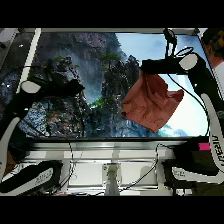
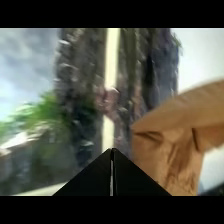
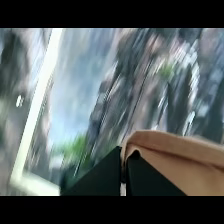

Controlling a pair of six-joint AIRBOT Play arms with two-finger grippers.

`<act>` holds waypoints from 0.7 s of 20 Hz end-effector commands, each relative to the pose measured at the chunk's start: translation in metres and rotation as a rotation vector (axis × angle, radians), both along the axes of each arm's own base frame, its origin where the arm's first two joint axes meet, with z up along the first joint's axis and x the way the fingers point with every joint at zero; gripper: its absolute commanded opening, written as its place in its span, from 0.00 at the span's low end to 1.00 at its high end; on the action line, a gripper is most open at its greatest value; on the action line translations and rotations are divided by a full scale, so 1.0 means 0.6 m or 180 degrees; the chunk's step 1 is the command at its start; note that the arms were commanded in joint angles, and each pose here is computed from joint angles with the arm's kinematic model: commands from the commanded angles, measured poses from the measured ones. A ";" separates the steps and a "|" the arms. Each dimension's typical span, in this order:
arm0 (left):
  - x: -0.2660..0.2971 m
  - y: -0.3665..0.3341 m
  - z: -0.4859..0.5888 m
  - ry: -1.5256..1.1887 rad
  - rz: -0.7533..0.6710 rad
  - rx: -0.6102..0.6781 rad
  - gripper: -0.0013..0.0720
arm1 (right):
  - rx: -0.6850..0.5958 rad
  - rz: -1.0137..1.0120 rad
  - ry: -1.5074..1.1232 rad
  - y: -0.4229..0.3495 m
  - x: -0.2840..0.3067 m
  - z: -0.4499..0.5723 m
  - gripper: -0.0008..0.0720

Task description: Fold the clothes and pants, and hang the long-sleeved shirts on hangers.

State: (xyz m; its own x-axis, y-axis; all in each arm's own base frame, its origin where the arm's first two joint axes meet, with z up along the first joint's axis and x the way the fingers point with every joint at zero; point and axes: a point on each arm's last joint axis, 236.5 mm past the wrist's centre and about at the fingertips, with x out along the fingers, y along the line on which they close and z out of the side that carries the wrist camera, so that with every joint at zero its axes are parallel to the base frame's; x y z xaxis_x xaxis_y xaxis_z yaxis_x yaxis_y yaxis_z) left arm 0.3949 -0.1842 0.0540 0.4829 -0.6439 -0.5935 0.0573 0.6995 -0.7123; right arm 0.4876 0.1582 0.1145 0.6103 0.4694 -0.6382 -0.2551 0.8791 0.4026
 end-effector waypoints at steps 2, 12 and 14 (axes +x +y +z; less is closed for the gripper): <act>-0.017 -0.098 -0.038 0.0009 -0.0392 -0.0112 0.05 | -0.0021 -0.0417 -0.0648 -0.036 0.080 0.039 0.02; -0.096 -0.247 -0.121 0.0231 -0.0859 -0.0036 0.74 | -0.0514 -0.0656 -0.0766 -0.147 0.100 0.032 0.48; -0.106 -0.262 -0.146 0.0162 -0.1000 0.0088 0.74 | -0.0555 -0.0738 -0.0520 -0.193 0.087 0.008 0.48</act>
